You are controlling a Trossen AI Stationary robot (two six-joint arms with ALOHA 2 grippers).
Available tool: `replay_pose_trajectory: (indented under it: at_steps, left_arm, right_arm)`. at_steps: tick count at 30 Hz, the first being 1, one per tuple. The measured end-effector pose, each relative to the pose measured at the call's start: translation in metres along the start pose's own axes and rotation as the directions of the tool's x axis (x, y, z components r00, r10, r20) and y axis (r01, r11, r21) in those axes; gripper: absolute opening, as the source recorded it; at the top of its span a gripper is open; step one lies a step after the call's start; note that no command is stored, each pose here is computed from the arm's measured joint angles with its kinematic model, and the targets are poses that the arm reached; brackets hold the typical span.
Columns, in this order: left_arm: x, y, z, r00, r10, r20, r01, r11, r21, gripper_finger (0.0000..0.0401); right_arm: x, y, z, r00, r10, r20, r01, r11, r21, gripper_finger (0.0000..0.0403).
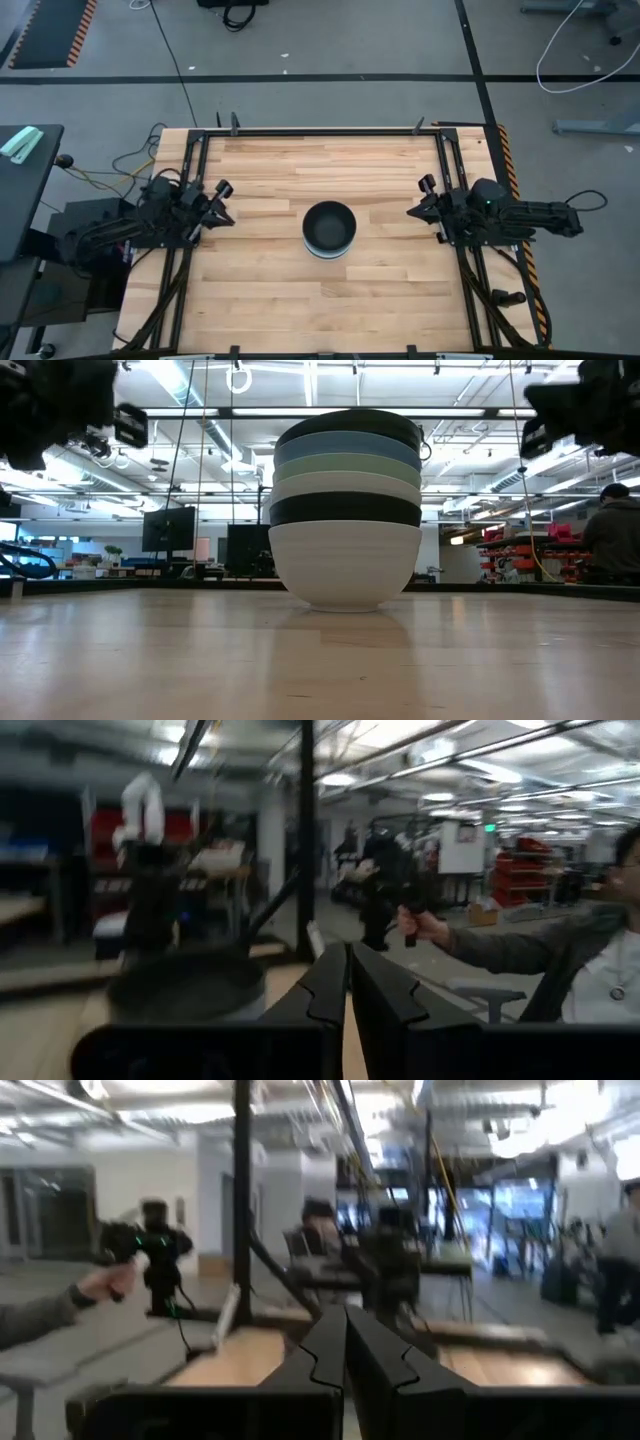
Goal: Nest bowls inside each other
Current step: Return to Home Position
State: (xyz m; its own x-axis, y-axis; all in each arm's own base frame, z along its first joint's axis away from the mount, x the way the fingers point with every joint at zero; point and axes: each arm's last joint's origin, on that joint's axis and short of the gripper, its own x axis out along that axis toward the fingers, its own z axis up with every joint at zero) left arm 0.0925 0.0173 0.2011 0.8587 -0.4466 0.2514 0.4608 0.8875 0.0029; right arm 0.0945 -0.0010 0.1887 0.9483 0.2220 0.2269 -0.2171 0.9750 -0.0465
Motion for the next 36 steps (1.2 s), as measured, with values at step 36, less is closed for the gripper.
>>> replay_pose_trajectory:
  at_steps: [36]
  left_arm:
    - [-0.013, 0.012, -0.039, 0.942, 0.144, -0.303, -0.214, 0.953, -0.214, 0.0027]
  right_arm:
    - [-0.002, -0.005, -0.018, 0.981, -0.074, -0.181, 0.079, 0.997, 0.021, 0.0018]
